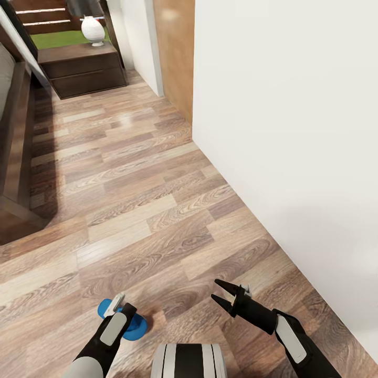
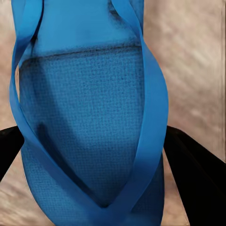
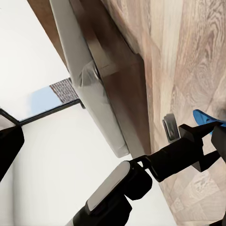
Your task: In the bedroom, move the book from the bed onto either nightstand, and place the two sandals side by side next to the bed.
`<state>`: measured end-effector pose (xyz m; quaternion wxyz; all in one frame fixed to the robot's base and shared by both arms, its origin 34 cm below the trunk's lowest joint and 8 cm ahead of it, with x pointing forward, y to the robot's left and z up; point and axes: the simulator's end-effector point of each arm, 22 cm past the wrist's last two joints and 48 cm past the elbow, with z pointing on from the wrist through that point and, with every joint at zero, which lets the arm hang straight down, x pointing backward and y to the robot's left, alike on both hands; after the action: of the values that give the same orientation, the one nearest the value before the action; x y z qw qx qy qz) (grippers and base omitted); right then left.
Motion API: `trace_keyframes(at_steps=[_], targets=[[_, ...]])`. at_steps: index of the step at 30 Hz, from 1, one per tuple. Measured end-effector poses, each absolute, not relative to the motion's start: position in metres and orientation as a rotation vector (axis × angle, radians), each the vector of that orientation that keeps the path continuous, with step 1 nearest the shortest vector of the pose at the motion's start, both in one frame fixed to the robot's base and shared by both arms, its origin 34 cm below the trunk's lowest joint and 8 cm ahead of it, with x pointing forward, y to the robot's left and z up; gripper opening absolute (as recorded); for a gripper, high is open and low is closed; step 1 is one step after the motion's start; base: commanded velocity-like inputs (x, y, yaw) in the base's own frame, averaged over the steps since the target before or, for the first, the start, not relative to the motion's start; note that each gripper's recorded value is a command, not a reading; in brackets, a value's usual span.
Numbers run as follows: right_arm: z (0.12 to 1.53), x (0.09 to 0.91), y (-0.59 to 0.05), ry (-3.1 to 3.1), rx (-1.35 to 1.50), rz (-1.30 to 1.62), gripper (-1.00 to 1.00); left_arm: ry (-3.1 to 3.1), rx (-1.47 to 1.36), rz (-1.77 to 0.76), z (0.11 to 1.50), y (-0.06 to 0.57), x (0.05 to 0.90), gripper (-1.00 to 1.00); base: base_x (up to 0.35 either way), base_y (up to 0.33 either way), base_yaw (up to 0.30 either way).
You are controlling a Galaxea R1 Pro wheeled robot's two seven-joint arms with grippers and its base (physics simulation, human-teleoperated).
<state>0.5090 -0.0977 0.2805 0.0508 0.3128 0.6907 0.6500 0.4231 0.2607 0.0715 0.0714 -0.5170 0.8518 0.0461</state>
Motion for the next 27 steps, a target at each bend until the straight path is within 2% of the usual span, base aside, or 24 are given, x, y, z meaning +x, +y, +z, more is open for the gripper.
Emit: trace_keyframes(at_steps=[11,20,27], targets=[[0.301,0.518,-0.097,2.08,0.898,1.981,1.0,2.523,-1.512,0.092,0.089,0.271,0.446,-1.0,0.0,0.0,0.0],[0.317,0.524,-0.097,2.066,0.851,1.981,1.0,2.634,-1.065,-0.178,0.108,0.272,0.49,-1.0,0.0,0.0,0.0],[0.33,0.528,-0.092,2.052,0.814,1.981,1.0,2.709,-0.932,-0.392,0.11,0.253,0.473,-1.0,0.0,0.0,0.0]])
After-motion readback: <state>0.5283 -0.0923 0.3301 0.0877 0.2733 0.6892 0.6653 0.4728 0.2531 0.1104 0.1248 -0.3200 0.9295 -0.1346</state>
